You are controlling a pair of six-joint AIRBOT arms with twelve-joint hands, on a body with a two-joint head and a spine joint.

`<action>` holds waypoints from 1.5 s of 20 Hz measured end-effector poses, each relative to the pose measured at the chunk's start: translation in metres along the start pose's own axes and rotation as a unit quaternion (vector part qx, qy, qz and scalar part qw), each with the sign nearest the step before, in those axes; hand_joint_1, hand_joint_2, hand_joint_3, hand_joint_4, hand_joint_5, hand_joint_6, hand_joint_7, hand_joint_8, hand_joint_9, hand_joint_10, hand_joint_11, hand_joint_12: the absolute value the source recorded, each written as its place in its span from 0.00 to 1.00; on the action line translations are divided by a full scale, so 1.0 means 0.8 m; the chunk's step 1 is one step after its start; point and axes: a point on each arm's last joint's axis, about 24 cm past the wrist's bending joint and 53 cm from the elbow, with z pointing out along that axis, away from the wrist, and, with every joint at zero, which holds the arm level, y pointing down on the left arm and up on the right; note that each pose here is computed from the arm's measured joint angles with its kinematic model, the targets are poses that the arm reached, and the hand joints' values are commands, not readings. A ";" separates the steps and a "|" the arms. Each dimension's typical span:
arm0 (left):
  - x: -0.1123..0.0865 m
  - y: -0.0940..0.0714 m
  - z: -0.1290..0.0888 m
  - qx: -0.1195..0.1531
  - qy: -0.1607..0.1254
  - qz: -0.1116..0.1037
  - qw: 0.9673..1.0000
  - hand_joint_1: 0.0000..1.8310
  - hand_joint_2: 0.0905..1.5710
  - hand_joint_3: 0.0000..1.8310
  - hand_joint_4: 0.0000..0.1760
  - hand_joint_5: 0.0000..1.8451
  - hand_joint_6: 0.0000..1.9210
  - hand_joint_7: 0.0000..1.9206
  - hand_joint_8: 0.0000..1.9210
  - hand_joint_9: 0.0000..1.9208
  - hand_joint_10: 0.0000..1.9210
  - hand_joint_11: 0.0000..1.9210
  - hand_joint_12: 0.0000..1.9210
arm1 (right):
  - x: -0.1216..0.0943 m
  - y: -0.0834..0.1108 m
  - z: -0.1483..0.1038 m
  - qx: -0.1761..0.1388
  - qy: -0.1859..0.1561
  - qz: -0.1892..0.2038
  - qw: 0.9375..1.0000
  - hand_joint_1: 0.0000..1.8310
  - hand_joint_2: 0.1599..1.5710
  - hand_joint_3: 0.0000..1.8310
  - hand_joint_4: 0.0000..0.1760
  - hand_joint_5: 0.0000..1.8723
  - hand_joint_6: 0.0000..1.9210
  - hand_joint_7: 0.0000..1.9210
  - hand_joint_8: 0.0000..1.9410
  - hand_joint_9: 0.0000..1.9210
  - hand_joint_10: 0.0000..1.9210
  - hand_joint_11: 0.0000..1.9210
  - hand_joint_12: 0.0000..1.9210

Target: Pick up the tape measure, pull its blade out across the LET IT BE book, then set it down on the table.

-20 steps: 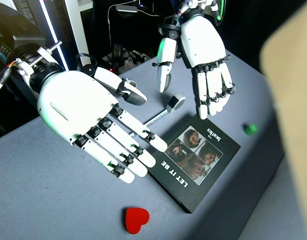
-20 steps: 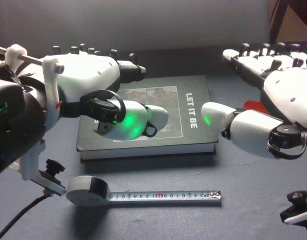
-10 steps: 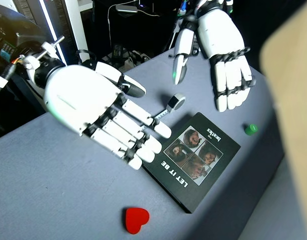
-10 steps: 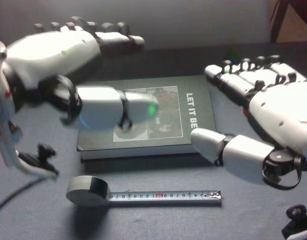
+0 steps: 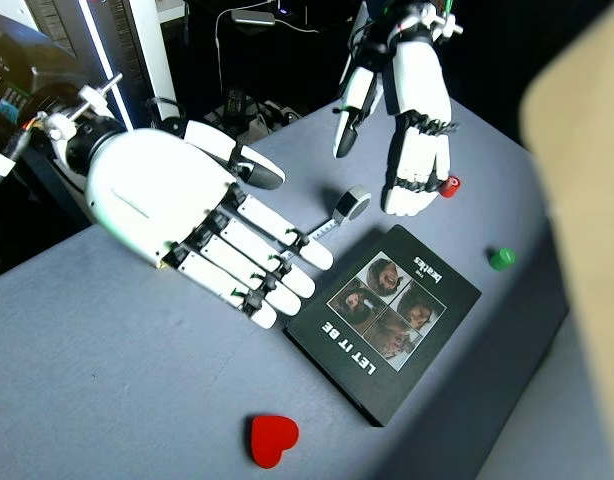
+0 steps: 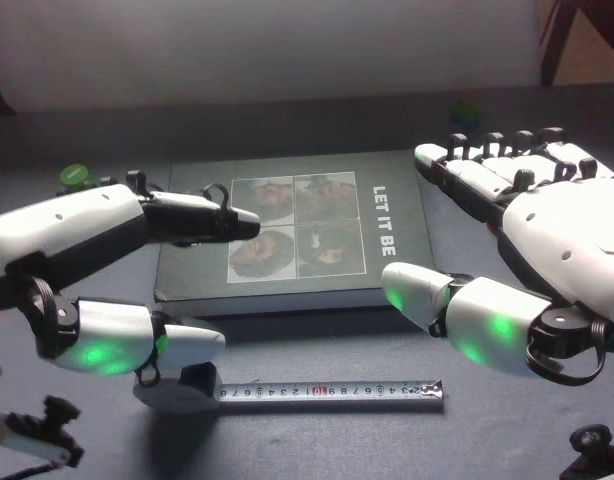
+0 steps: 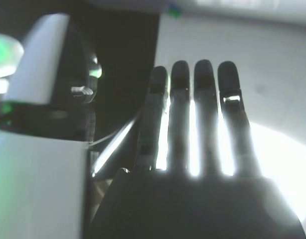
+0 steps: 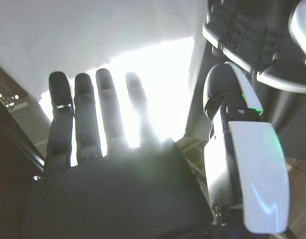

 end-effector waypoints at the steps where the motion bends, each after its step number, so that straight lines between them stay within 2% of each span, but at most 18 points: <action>1: 0.004 0.005 0.000 0.010 0.003 -0.011 1.000 0.54 0.72 0.00 0.00 0.28 0.00 0.30 0.00 0.29 0.00 0.15 0.39 | 0.000 0.000 0.000 0.000 0.000 0.000 1.000 0.01 0.72 0.00 0.38 0.06 0.00 0.09 0.00 0.09 0.00 0.00 0.39; 4: 0.019 0.025 -0.003 0.018 0.029 -0.056 0.998 0.55 0.72 0.00 0.00 0.30 0.00 0.31 0.00 0.30 0.00 0.16 0.38 | 0.000 0.000 0.000 0.000 0.000 0.000 1.000 0.01 0.72 0.00 0.35 0.06 0.00 0.09 0.00 0.09 0.00 0.00 0.39; 6: 0.020 0.032 -0.005 0.015 0.037 -0.074 0.996 0.57 0.72 0.00 0.00 0.30 0.00 0.31 0.00 0.29 0.00 0.16 0.37 | 0.000 0.000 0.000 0.000 0.000 0.000 1.000 0.01 0.72 0.00 0.34 0.07 0.00 0.10 0.00 0.09 0.00 0.00 0.40; 9: 0.009 0.035 -0.005 0.027 0.036 -0.067 0.997 0.58 0.73 0.00 0.00 0.30 0.00 0.31 0.00 0.29 0.00 0.16 0.37 | 0.000 0.000 0.000 0.000 -0.001 0.000 1.000 0.01 0.72 0.00 0.34 0.08 0.00 0.10 0.00 0.09 0.00 0.00 0.42; 13: 0.019 0.043 0.004 0.042 0.046 -0.070 0.996 0.59 0.73 0.00 0.00 0.32 0.01 0.32 0.00 0.30 0.00 0.16 0.37 | -0.001 0.001 0.000 -0.001 -0.001 0.000 1.000 0.02 0.72 0.00 0.34 0.08 0.00 0.10 0.00 0.09 0.00 0.00 0.41; 15: 0.016 0.049 0.006 0.048 0.044 -0.068 0.996 0.59 0.73 0.00 0.00 0.32 0.01 0.32 0.00 0.30 0.00 0.16 0.37 | -0.001 0.001 0.000 -0.001 -0.002 0.000 1.000 0.02 0.72 0.00 0.34 0.08 0.00 0.11 0.00 0.09 0.00 0.00 0.41; 18: 0.004 0.059 0.003 0.043 0.036 -0.068 0.996 0.60 0.72 0.00 0.00 0.32 0.00 0.32 0.00 0.30 0.00 0.16 0.37 | -0.001 0.000 0.000 -0.001 -0.002 0.000 1.000 0.02 0.73 0.00 0.32 0.10 0.00 0.12 0.00 0.11 0.00 0.00 0.45; 19: 0.003 0.061 0.002 0.041 0.036 -0.067 0.996 0.60 0.72 0.00 0.00 0.32 0.00 0.32 0.00 0.29 0.00 0.16 0.37 | -0.001 0.000 0.000 -0.001 -0.002 0.000 1.000 0.02 0.73 0.00 0.32 0.09 0.00 0.11 0.00 0.10 0.00 0.00 0.42; 23: 0.007 0.071 0.001 0.040 0.040 -0.067 0.996 0.61 0.72 0.00 0.00 0.33 0.01 0.32 0.00 0.30 0.00 0.16 0.36 | -0.001 0.000 0.000 -0.001 -0.002 0.001 1.000 0.02 0.73 0.00 0.31 0.09 0.00 0.11 0.00 0.10 0.00 0.00 0.42; 25: 0.007 0.078 -0.002 0.037 0.040 -0.068 0.996 0.61 0.72 0.00 0.00 0.33 0.00 0.32 0.00 0.30 0.00 0.16 0.36 | -0.001 0.000 0.000 -0.001 -0.002 0.001 1.000 0.03 0.73 0.00 0.32 0.08 0.00 0.10 0.00 0.09 0.00 0.00 0.39; 26: 0.005 0.082 -0.003 0.036 0.036 -0.071 0.996 0.61 0.72 0.00 0.00 0.33 0.00 0.32 0.00 0.30 0.00 0.16 0.36 | -0.001 0.000 0.000 -0.001 -0.002 0.001 1.000 0.03 0.73 0.00 0.32 0.09 0.00 0.10 0.00 0.10 0.00 0.00 0.42; 30: 0.008 0.089 -0.004 0.036 0.039 -0.069 0.996 0.61 0.73 0.00 0.00 0.33 0.00 0.32 0.00 0.30 0.00 0.16 0.36 | -0.002 0.000 0.000 -0.001 -0.003 0.003 1.000 0.03 0.73 0.00 0.32 0.09 0.00 0.11 0.00 0.10 0.00 0.00 0.43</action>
